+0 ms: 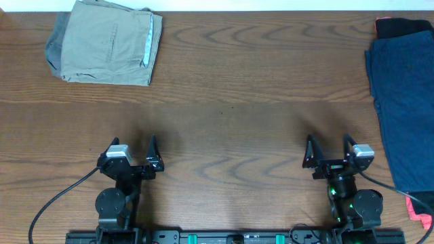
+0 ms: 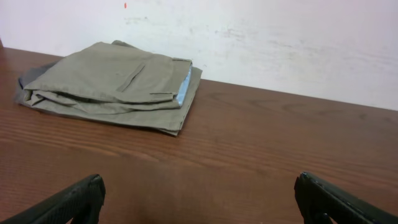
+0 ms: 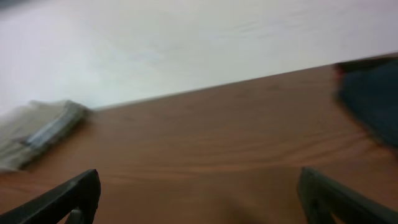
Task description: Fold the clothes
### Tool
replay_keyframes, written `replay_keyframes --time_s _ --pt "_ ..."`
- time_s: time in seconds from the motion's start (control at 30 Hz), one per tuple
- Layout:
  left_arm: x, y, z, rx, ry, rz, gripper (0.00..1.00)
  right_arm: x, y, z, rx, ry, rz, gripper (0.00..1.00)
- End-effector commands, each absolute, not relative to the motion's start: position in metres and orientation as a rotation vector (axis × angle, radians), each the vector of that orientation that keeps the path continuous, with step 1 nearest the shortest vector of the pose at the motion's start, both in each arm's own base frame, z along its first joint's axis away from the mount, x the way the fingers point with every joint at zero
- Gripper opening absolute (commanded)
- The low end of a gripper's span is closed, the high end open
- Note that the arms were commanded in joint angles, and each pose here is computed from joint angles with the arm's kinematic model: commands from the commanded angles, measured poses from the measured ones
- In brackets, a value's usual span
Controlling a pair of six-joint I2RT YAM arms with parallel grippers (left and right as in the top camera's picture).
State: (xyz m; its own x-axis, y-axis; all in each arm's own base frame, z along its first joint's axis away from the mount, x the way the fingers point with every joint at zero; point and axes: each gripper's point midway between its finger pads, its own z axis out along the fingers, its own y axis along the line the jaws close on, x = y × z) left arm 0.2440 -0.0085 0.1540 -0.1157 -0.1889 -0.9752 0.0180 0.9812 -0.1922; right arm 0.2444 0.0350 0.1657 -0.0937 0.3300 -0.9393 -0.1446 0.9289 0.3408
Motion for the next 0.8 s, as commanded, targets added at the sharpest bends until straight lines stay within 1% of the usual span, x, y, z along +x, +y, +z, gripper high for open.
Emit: replay_keyframes --time_s 0.0,0.07,0.13,0.2,0.27,0.4,0.53,0.63,0.77 --pt "0.244 -0.011 0.138 -0.111 1.718 -0.175 0.98 0.228 0.084 0.165 0.242 1.676 0.934 0.99" --pt "0.244 -0.011 0.138 -0.111 1.718 -0.175 0.98 0.216 0.104 0.165 0.241 1.716 1.13 0.99" --pt "0.244 -0.011 0.138 -0.111 1.718 -0.175 0.98 0.211 0.111 0.166 0.227 1.731 1.189 0.99" --pt "0.244 -0.011 0.138 -0.111 1.718 -0.176 0.98 0.211 0.112 0.172 0.279 1.713 1.254 0.99" --pt "0.244 -0.011 0.138 -0.111 1.718 -0.175 0.98 0.209 0.112 0.194 0.218 1.623 1.263 0.99" --pt "0.244 -0.011 0.138 -0.111 1.718 -0.176 0.98 0.197 0.11 0.254 -0.017 1.362 1.148 0.99" --pt "0.244 -0.011 0.138 -0.111 1.718 -0.175 0.98 0.2 0.094 0.288 -0.021 1.291 0.972 0.99" --pt "0.244 -0.011 0.138 -0.111 1.718 -0.175 0.98 0.21 0.083 0.304 -0.022 1.336 0.806 0.99" --pt "0.244 -0.011 0.138 -0.111 1.718 -0.175 0.98 0.242 0.061 0.323 0.024 1.464 0.55 0.99"
